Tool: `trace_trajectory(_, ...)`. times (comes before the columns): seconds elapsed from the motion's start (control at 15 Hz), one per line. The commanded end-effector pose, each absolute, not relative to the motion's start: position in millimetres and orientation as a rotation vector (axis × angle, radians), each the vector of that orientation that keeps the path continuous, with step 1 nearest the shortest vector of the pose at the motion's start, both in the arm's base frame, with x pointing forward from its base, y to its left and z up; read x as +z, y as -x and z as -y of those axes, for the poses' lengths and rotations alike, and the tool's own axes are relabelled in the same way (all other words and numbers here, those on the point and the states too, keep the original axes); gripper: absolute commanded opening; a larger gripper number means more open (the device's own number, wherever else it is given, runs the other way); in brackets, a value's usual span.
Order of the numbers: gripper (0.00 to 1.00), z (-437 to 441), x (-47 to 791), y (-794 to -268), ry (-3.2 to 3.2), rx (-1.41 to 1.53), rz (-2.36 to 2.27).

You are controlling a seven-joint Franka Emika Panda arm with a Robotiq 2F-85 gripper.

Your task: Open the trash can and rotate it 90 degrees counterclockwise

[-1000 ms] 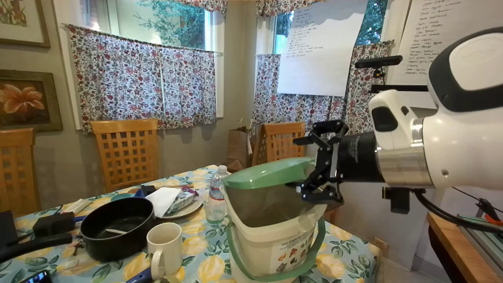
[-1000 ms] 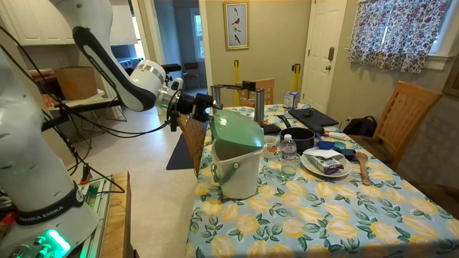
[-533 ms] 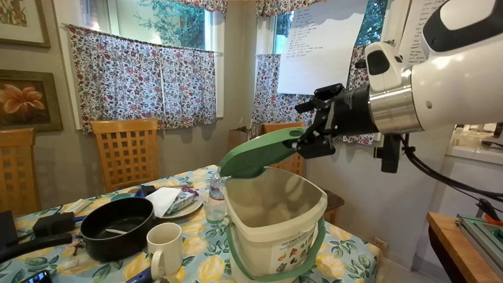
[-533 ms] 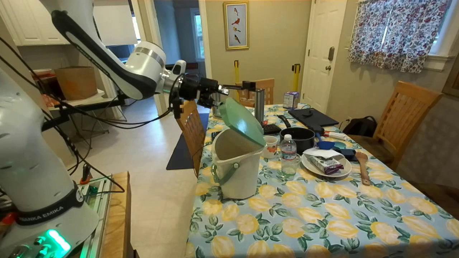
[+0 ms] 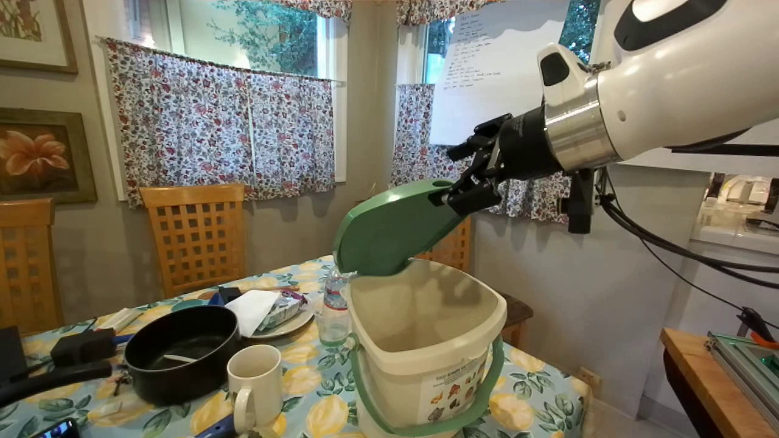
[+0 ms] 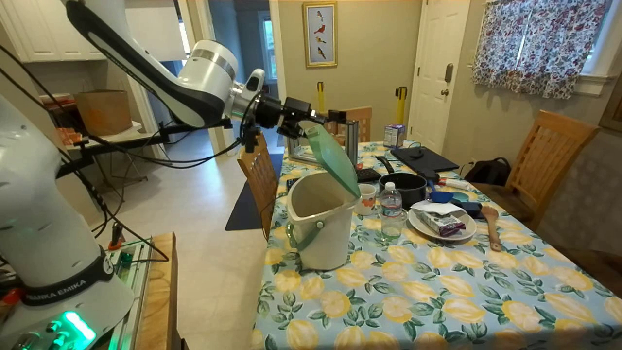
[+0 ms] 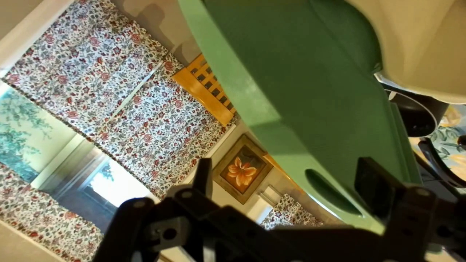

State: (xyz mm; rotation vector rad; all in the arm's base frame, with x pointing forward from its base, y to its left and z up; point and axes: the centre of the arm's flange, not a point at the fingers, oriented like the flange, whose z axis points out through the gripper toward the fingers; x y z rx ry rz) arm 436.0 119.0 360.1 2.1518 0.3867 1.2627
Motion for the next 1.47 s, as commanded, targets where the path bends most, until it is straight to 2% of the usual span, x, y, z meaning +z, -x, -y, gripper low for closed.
trace_trajectory(0.0, 1.0, -106.0, 374.5, -449.9, -2.147, 1.321, -0.379)
trace_trajectory(0.47, 1.0, -92.7, 385.7, -458.6, -2.148, 1.326, -0.331)
trace_trajectory(1.0, 1.0, -108.0, 399.4, -423.3, -2.219, 1.397, -0.316)
trace_trajectory(1.4, 1.0, -119.9, 410.8, -391.3, -2.388, 1.41, -0.085)
